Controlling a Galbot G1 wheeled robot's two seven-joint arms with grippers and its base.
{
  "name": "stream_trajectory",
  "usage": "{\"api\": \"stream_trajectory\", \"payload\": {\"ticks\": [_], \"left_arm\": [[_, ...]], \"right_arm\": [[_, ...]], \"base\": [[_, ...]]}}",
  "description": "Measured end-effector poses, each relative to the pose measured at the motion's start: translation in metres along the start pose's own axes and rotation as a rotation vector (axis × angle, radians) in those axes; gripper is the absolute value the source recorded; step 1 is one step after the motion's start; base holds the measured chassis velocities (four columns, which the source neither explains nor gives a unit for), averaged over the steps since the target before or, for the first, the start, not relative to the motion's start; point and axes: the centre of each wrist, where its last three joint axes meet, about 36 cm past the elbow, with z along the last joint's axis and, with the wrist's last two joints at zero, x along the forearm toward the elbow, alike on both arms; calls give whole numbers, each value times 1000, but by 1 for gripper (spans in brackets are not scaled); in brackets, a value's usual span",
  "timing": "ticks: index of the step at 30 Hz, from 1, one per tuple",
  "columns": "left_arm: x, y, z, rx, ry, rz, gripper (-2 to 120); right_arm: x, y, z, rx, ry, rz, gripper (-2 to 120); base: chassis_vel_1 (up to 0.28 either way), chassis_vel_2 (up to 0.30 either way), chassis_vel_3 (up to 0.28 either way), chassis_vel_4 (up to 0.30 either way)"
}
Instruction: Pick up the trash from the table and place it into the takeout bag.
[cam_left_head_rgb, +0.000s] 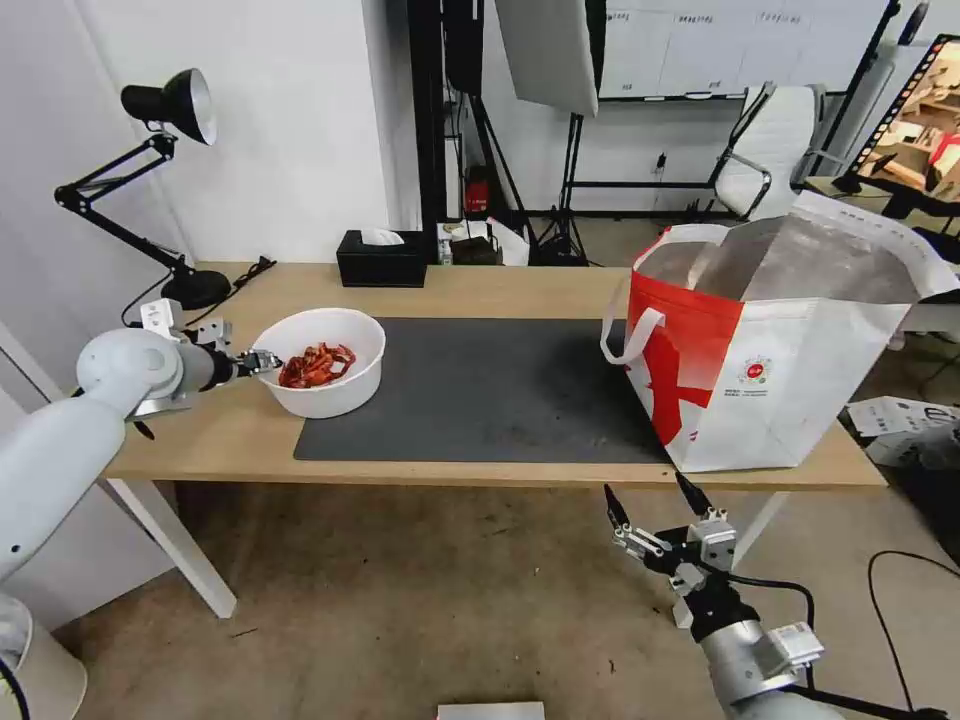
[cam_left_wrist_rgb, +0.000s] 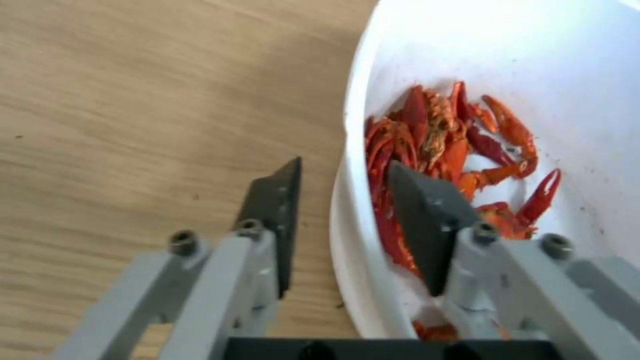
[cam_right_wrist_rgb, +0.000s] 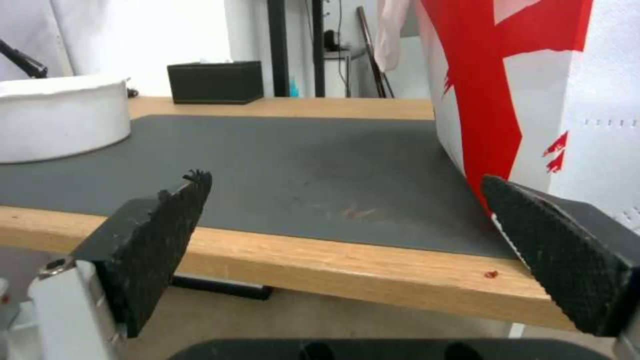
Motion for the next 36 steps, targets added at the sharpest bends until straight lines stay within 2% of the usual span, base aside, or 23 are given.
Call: {"api": "stream_trajectory", "payload": {"ticks": [9, 13, 16, 17, 18, 21, 22, 25, 30, 36], "left_arm": [[4, -6, 2, 1, -22, 16, 0], [6, -6, 2, 11, -45, 19, 0], [15, -18, 2, -4, -191, 15, 0], [15, -18, 2, -4, -191, 15, 0], [21, -27, 2, -25, -278, 17, 0], [33, -50, 3, -77, -459, 49, 0], [33, -50, 3, -77, -459, 49, 0], [37, -67, 8, -158, -599, 92, 0], [39, -74, 15, -217, -632, 118, 0], [43, -75, 16, -210, -614, 135, 0]], "right_arm": [[0, 0, 0, 0, 0, 0, 100], [0, 0, 0, 0, 0, 0, 100], [0, 0, 0, 0, 0, 0, 100], [0, 0, 0, 0, 0, 0, 100], [0, 0, 0, 0, 0, 0, 100], [0, 0, 0, 0, 0, 0, 100], [0, 0, 0, 0, 0, 0, 100], [0, 0, 0, 0, 0, 0, 100], [0, 0, 0, 0, 0, 0, 100], [0, 0, 0, 0, 0, 0, 100]], "base": [[0, 0, 0, 0], [0, 0, 0, 0], [0, 0, 0, 0], [0, 0, 0, 0], [0, 0, 0, 0], [0, 0, 0, 0], [0, 0, 0, 0], [0, 0, 0, 0], [0, 0, 0, 0], [0, 0, 0, 0]]}}
